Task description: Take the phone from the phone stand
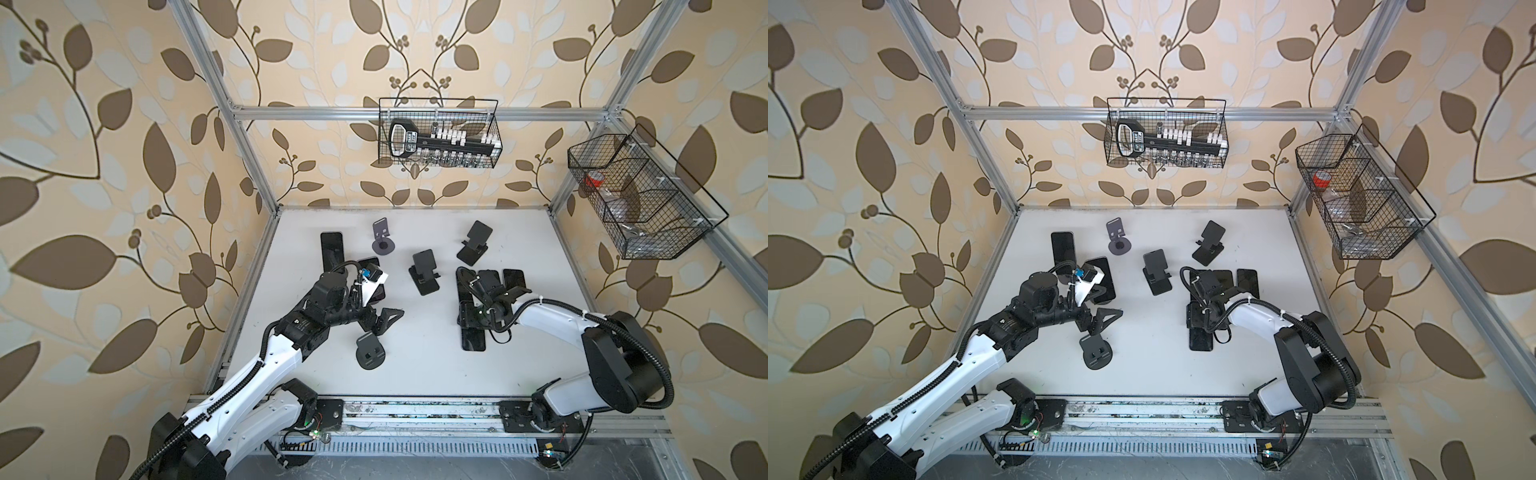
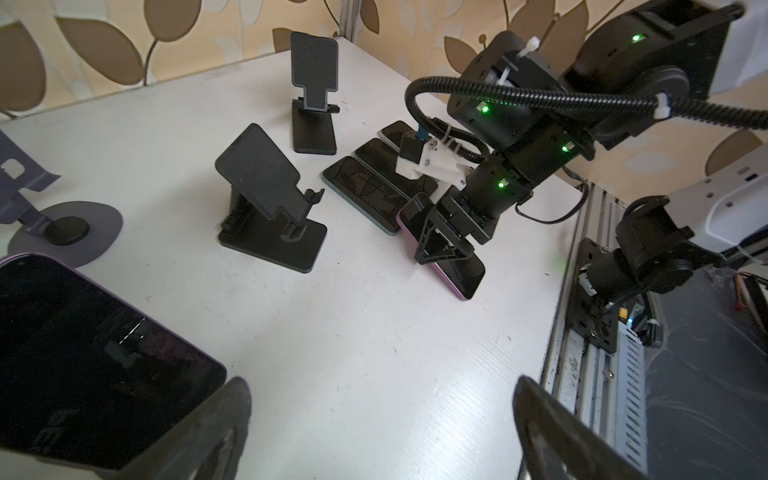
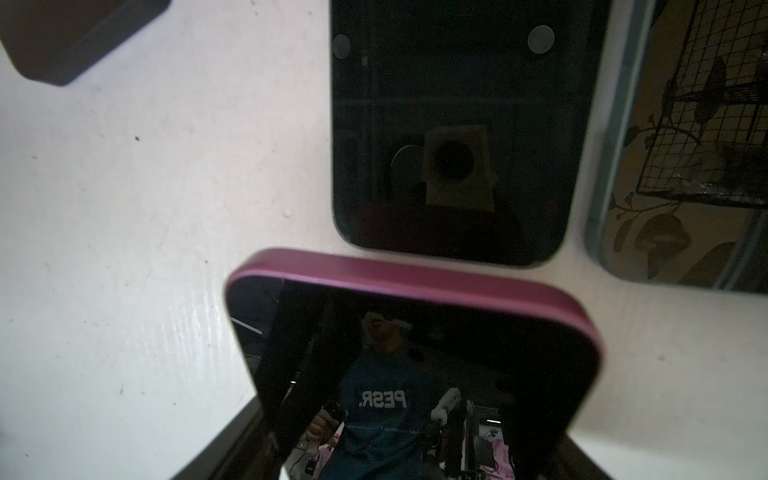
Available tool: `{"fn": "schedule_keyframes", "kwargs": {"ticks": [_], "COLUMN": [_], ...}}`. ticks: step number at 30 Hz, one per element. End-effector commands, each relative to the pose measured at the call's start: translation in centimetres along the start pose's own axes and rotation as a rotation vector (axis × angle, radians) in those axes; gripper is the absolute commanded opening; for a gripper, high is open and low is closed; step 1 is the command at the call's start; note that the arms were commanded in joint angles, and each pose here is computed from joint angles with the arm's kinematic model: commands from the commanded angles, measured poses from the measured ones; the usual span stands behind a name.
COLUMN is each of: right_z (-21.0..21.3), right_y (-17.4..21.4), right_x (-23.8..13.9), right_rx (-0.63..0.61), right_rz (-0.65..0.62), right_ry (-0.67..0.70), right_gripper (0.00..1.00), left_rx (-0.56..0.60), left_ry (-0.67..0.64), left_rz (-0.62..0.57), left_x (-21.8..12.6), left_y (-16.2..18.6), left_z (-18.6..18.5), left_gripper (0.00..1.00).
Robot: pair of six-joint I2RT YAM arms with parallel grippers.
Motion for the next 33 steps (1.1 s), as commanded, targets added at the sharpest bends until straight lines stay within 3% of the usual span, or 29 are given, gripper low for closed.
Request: {"fn": "schedule_keyframes", "kwargs": {"ticks": [1, 12, 33], "right_z": [-1.1, -1.2, -1.8], "right_y": [3.1, 2.9, 4.1], "right_x": [1.3, 0.9, 1.0], "right_rx": [0.028, 0.029, 0.014], "right_rz": [0.132, 0.132, 0.196], "right_ry": [0.046, 0.065, 0.100], "right_gripper": [0.74, 0.76, 0.77], "left_rx": [0.017, 0.131, 0.158], "left_ry": [0.116, 0.157, 0.135], "left_rz": [-0.002, 0.137, 0.103], "left_x": [0.2, 2.0, 2.5], "left_y": [-0.8, 1.4, 1.0], "left_z": [-1.9, -5.3, -6.1], "left_gripper": [0.97, 0.95, 0.97]}}
Point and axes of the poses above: each gripper's point midway between its finger pads, its own x axis out along the fingers, its own z axis along the line the jaws close on, y = z × x, the point moved 5 cm from there along -x, back along the fingers, and after that the axes turned 10 degrees about -x, right-handed, at the moved point
